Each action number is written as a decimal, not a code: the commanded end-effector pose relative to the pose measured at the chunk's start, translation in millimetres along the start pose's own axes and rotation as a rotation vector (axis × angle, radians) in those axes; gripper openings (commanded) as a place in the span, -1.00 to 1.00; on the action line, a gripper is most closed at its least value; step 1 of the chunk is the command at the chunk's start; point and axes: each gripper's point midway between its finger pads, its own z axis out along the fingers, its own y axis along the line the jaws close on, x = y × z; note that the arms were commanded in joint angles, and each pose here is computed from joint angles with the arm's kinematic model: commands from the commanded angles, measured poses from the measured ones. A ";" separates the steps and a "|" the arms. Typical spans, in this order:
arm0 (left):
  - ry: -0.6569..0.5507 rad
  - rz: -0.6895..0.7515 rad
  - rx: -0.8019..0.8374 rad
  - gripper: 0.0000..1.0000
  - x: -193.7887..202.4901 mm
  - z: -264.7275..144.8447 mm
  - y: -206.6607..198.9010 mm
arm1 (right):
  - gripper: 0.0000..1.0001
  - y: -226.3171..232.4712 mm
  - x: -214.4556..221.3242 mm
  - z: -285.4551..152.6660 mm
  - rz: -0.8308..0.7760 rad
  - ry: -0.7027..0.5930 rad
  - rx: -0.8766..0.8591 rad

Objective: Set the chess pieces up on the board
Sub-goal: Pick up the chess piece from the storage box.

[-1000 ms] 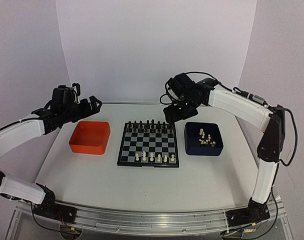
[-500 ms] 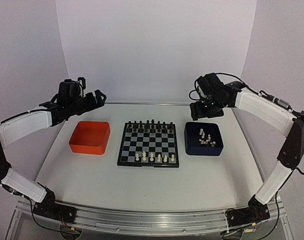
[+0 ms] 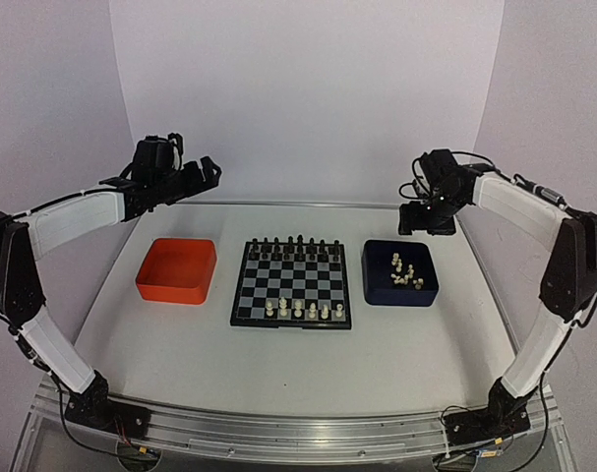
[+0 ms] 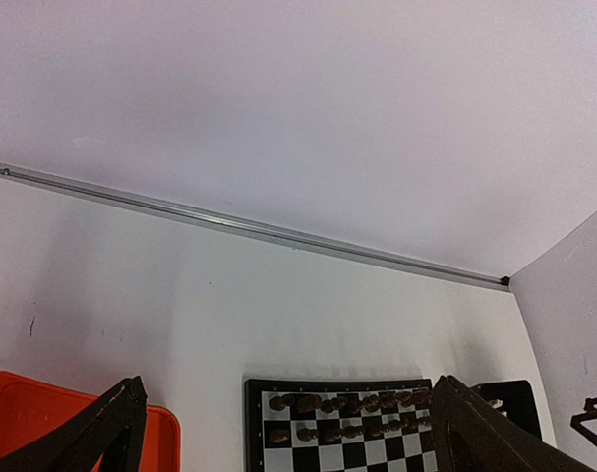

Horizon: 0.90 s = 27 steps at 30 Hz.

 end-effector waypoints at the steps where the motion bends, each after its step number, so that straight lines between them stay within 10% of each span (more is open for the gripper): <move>1: -0.047 0.028 0.013 0.99 -22.7 2.9 -8.4 | 0.59 22.6 2.7 27.3 -0.193 0.059 -0.104; 27: -0.027 0.024 0.077 0.99 -4.1 35.1 -13.3 | -0.07 4.8 6.9 128.2 -0.459 0.196 -0.159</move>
